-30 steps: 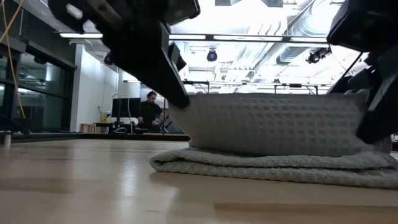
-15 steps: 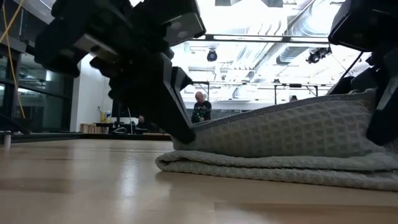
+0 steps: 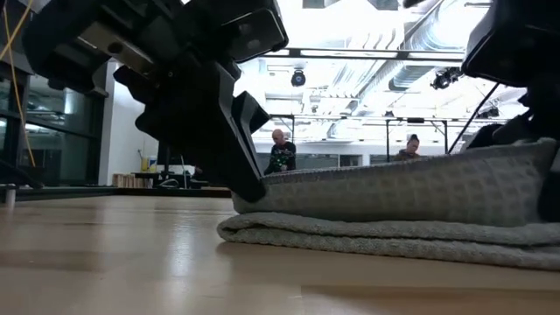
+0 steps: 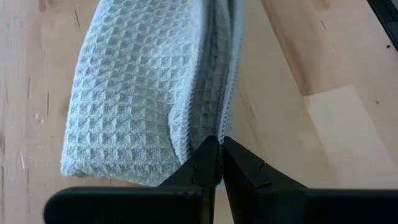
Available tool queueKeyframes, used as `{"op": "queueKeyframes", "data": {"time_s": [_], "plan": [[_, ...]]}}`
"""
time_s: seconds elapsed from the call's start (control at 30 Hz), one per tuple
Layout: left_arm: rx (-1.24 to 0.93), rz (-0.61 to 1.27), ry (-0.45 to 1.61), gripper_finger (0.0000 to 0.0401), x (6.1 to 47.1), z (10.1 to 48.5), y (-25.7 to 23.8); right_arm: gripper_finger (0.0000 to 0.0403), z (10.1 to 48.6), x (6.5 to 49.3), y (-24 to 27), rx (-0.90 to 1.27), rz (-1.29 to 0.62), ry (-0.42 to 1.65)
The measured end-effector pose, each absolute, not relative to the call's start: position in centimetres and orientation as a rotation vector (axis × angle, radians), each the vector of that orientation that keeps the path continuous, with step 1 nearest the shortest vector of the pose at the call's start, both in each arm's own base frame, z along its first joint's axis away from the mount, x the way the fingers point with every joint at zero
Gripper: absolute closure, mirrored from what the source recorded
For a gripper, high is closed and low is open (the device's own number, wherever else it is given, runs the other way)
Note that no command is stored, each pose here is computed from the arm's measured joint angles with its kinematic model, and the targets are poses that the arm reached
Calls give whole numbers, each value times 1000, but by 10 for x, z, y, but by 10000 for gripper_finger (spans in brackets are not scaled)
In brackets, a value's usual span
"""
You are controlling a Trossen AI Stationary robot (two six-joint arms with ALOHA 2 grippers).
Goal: Fold microfiber towels
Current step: Fold the gray towel on the table
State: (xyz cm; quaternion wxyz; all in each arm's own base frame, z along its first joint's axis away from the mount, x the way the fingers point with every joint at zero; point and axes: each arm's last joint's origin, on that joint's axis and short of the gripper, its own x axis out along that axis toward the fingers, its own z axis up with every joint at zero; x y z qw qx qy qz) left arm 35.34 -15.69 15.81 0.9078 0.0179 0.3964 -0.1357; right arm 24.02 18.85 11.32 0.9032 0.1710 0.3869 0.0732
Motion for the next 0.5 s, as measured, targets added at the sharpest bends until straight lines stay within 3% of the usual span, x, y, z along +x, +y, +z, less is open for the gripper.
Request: {"op": "queueKeyframes", "data": {"time_s": [0.5], "plan": [[-2,-266,819,380,352,158,-161,256,108,243,192,376,194,796]]}}
